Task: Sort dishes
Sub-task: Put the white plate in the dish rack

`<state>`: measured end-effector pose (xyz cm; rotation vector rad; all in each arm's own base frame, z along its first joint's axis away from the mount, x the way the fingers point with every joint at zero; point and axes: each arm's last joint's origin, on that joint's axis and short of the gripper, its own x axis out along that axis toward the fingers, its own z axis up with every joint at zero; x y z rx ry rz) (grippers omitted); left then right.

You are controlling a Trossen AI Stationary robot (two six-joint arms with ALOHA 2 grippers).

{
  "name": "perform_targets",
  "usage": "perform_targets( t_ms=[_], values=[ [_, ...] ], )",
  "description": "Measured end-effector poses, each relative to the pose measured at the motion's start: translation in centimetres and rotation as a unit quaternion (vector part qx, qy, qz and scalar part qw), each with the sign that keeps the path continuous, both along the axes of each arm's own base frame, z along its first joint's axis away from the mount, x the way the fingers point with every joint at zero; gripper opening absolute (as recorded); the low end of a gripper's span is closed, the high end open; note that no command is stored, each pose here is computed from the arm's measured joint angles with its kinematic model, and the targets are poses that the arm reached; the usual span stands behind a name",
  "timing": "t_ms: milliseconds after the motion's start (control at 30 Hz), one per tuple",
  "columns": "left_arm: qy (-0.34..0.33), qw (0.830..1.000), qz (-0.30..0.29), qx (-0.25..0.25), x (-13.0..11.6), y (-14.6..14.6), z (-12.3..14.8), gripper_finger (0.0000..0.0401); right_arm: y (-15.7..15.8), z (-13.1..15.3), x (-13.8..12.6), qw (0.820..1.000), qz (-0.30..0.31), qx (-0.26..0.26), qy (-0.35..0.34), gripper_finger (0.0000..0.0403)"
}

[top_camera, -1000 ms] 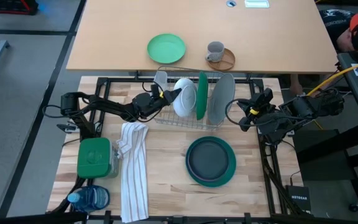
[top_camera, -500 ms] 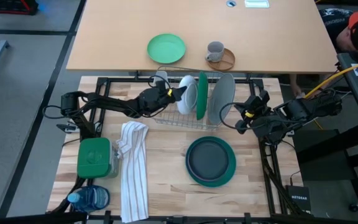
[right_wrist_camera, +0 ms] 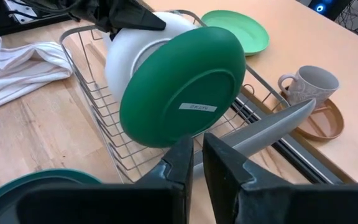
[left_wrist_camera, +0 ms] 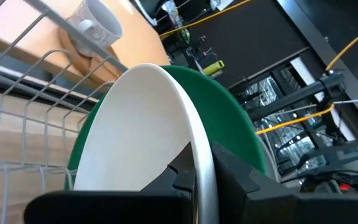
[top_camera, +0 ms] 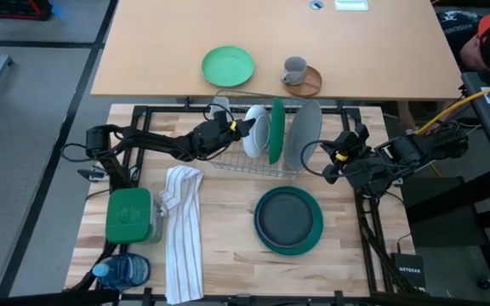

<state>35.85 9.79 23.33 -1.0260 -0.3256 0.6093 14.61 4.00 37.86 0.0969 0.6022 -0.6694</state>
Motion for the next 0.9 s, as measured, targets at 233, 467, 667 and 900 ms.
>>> perform_targets(
  t_ms=[233,467,667,900],
  values=[
    [-0.002,1.0,0.006,-0.024,0.26,0.12,-0.85,0.0027,0.03,-0.03,0.0,1.0,0.004,0.006,0.003,0.0042],
    [0.022,1.0,0.004,0.006,0.35,0.12,-1.05,0.0027,0.03,-0.03,-0.01,1.0,0.004,0.006,0.003,0.0042],
    [0.029,0.999,0.004,0.015,0.34,0.14,-1.06,0.0027,0.03,-0.03,0.0,1.0,0.004,0.006,0.003,0.0042],
    [0.039,0.999,0.003,0.027,0.34,0.14,-1.06,0.0027,0.03,-0.02,0.0,1.0,0.004,0.006,0.002,0.0042]
  ],
)
